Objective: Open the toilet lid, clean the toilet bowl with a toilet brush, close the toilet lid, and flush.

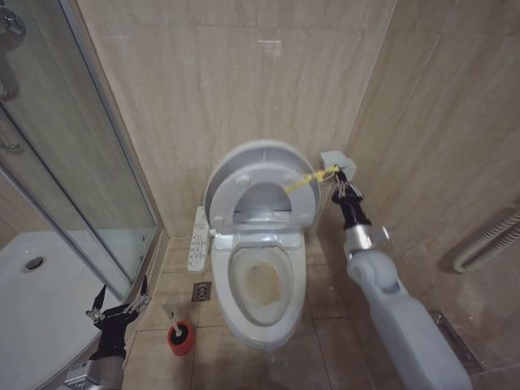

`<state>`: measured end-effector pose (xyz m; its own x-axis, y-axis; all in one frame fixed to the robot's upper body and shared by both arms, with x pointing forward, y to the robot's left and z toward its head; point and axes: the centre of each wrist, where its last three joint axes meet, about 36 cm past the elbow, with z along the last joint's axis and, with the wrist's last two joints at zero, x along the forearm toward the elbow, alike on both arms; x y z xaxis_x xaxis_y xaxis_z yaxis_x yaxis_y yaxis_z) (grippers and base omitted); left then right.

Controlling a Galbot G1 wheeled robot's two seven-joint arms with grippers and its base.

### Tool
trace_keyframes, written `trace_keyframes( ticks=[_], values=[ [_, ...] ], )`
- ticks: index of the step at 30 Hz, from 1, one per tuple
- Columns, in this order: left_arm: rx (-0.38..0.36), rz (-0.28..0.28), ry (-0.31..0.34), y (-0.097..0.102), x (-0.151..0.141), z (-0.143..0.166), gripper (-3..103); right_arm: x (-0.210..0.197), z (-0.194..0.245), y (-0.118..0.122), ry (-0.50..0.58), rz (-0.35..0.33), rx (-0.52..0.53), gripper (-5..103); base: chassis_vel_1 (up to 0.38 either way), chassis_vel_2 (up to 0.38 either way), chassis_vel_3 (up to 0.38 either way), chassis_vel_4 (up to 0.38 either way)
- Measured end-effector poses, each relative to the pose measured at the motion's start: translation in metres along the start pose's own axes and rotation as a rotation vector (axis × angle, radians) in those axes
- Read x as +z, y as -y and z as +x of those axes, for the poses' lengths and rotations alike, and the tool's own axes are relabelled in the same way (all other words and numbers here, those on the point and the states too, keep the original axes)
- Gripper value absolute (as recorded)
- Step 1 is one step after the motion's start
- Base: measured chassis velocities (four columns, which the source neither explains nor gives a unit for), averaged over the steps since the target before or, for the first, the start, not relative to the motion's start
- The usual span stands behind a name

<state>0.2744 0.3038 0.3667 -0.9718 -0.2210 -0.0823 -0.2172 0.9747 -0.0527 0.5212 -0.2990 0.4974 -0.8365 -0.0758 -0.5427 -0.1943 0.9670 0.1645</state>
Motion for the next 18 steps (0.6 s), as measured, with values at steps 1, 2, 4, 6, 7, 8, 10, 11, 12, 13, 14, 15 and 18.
trace_keyframes(
  ticks=[1,2,4,6,7,8,10,11,12,13,14,15,18],
  values=[
    [-0.002,0.0,0.001,0.0,0.001,-0.001,100,0.006,-0.022,0.008,0.003,0.012,0.004,0,0.0,0.0,0.0,0.0],
    [-0.002,0.001,0.003,0.0,0.0,-0.002,100,0.011,-0.033,0.011,0.0,0.017,0.006,0,0.0,0.0,0.0,0.0],
    [-0.002,0.001,0.004,0.0,0.0,-0.002,100,0.014,-0.041,0.013,-0.004,0.02,0.006,0,0.0,0.0,0.0,0.0],
    [-0.003,0.003,0.005,0.0,0.0,-0.003,100,0.025,-0.059,0.02,-0.02,0.028,0.008,0,0.0,0.0,0.0,0.0],
    [-0.003,0.003,0.005,0.0,0.0,-0.003,100,0.025,-0.059,0.02,-0.02,0.028,0.008,0,0.0,0.0,0.0,0.0],
    [-0.004,0.003,0.006,0.0,0.0,-0.003,100,0.03,-0.065,0.022,-0.027,0.03,0.012,0,0.0,0.0,0.0,0.0],
    [-0.008,0.003,0.008,-0.001,0.001,-0.005,100,0.044,-0.076,0.027,-0.056,0.042,0.031,0,0.0,0.0,0.0,0.0],
    [-0.008,0.003,0.009,-0.001,0.001,-0.006,100,0.049,-0.079,0.028,-0.066,0.053,0.036,0,0.0,0.0,0.0,0.0],
    [-0.008,0.003,0.009,-0.001,0.001,-0.006,100,0.049,-0.079,0.028,-0.066,0.053,0.036,0,0.0,0.0,0.0,0.0],
    [-0.009,0.003,0.01,-0.002,0.001,-0.007,100,0.052,-0.082,0.029,-0.073,0.064,0.039,0,0.0,0.0,0.0,0.0],
    [-0.01,0.003,0.011,-0.002,0.002,-0.008,100,0.058,-0.087,0.03,-0.083,0.078,0.049,0,0.0,0.0,0.0,0.0],
    [-0.01,0.002,0.011,-0.003,0.002,-0.009,100,0.06,-0.09,0.031,-0.087,0.081,0.053,0,0.0,0.0,0.0,0.0],
    [-0.01,0.001,0.01,-0.004,0.004,-0.011,100,0.068,-0.102,0.033,-0.099,0.09,0.07,0,0.0,0.0,0.0,0.0]
  ],
)
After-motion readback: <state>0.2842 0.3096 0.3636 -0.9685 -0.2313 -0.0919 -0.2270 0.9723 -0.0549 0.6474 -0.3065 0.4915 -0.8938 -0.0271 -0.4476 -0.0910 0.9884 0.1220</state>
